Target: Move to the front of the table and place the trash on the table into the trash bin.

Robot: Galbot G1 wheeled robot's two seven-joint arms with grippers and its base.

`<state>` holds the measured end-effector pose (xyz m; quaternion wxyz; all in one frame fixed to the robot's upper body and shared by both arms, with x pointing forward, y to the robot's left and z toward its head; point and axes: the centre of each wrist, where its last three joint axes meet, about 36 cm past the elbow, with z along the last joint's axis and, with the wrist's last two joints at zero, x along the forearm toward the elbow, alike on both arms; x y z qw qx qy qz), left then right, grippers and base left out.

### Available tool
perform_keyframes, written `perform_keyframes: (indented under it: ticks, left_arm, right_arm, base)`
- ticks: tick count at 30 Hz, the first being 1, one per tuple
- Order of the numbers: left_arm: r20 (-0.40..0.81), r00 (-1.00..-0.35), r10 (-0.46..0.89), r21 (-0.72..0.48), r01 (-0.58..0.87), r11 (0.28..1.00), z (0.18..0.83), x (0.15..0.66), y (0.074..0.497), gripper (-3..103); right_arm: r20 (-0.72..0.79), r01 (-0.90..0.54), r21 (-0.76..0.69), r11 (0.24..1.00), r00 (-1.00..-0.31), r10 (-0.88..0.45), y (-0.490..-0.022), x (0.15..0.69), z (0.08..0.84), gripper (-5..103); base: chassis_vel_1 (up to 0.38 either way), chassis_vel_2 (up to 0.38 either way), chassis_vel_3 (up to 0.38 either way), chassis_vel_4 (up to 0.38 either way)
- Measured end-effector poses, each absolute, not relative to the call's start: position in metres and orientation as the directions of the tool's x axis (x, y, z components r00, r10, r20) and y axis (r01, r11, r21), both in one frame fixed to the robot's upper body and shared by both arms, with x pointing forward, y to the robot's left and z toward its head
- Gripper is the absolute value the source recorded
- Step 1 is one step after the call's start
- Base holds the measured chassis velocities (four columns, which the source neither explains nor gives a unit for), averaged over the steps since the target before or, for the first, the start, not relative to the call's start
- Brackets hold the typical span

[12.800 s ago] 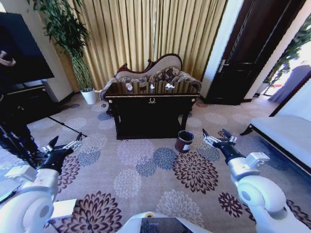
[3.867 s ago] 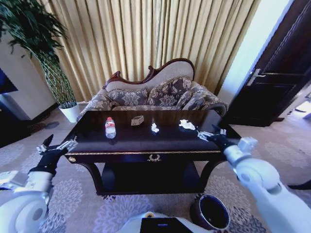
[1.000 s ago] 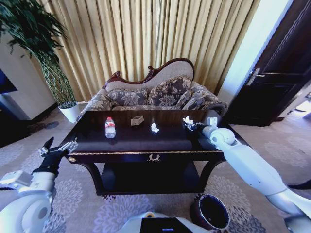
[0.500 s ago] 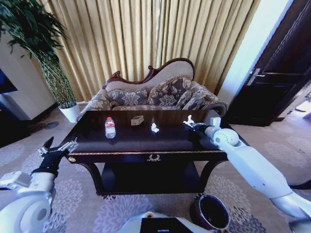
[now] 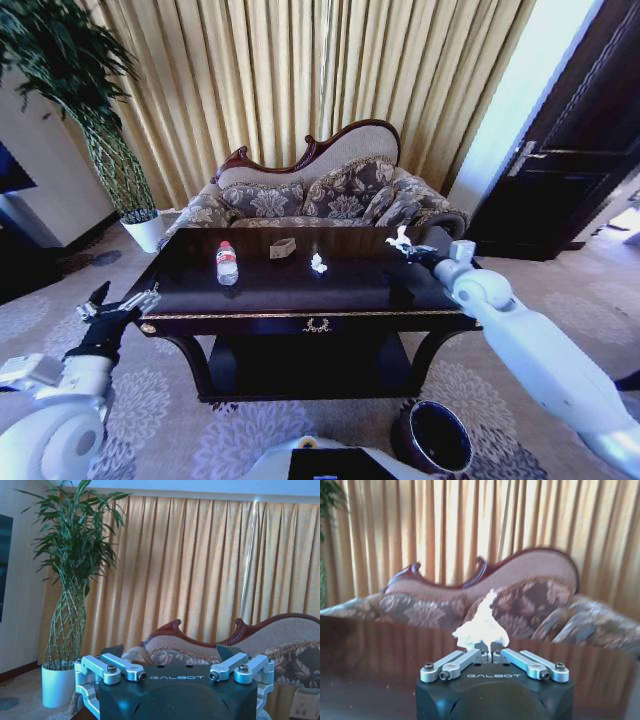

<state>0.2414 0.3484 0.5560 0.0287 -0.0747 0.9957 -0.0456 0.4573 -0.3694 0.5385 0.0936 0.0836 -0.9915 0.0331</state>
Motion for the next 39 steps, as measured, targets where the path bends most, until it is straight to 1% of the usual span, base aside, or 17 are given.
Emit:
perform_keyframes:
  ticks: [2, 4, 5, 11, 20, 29, 39]
  left_arm:
    - [-0.055, -0.987, -0.151, -0.096, -0.146, 0.985, 0.556, 0.244, 0.35, 100]
    - [-0.056, -0.987, -0.152, -0.096, -0.146, 0.985, 0.556, 0.245, 0.351, 100]
    - [-0.062, -0.985, -0.159, -0.096, -0.153, 0.984, 0.556, 0.247, 0.355, 100]
    - [-0.077, -0.984, -0.164, -0.093, -0.156, 0.983, 0.56, 0.251, 0.364, 100]
    - [-0.072, -0.985, -0.154, -0.098, -0.147, 0.984, 0.559, 0.252, 0.365, 100]
    - [-0.073, -0.987, -0.143, -0.099, -0.135, 0.986, 0.559, 0.252, 0.362, 100]
    - [-0.075, -0.988, -0.136, -0.107, -0.128, 0.986, 0.559, 0.252, 0.359, 100]
  right_arm:
    - [0.161, -0.143, -0.047, 0.989, -0.978, -0.134, -0.364, 0.439, 0.541, 0]
    - [0.155, -0.138, -0.044, 0.989, -0.979, -0.13, -0.363, 0.437, 0.541, 0]
    - [0.133, -0.114, -0.037, 0.993, -0.985, -0.108, -0.361, 0.425, 0.545, 0]
    - [0.076, -0.065, -0.029, 0.997, -0.995, -0.063, -0.361, 0.392, 0.545, 0]
    - [0.067, -0.031, -0.029, 0.999, -0.997, -0.029, -0.365, 0.348, 0.527, 0]
    - [0.068, -0.008, -0.03, 1.0, -0.998, -0.006, -0.358, 0.341, 0.535, 0]
    - [0.085, -0.037, -0.034, 0.999, -0.996, -0.034, -0.347, 0.341, 0.539, 0]
  base:
    - [0.0, 0.0, 0.0, 0.0]
    - [0.0, 0.0, 0.0, 0.0]
    - [0.0, 0.0, 0.0, 0.0]
    - [0.0, 0.0, 0.0, 0.0]
    - [0.0, 0.0, 0.0, 0.0]
    - [0.0, 0.0, 0.0, 0.0]
    - [0.0, 0.0, 0.0, 0.0]
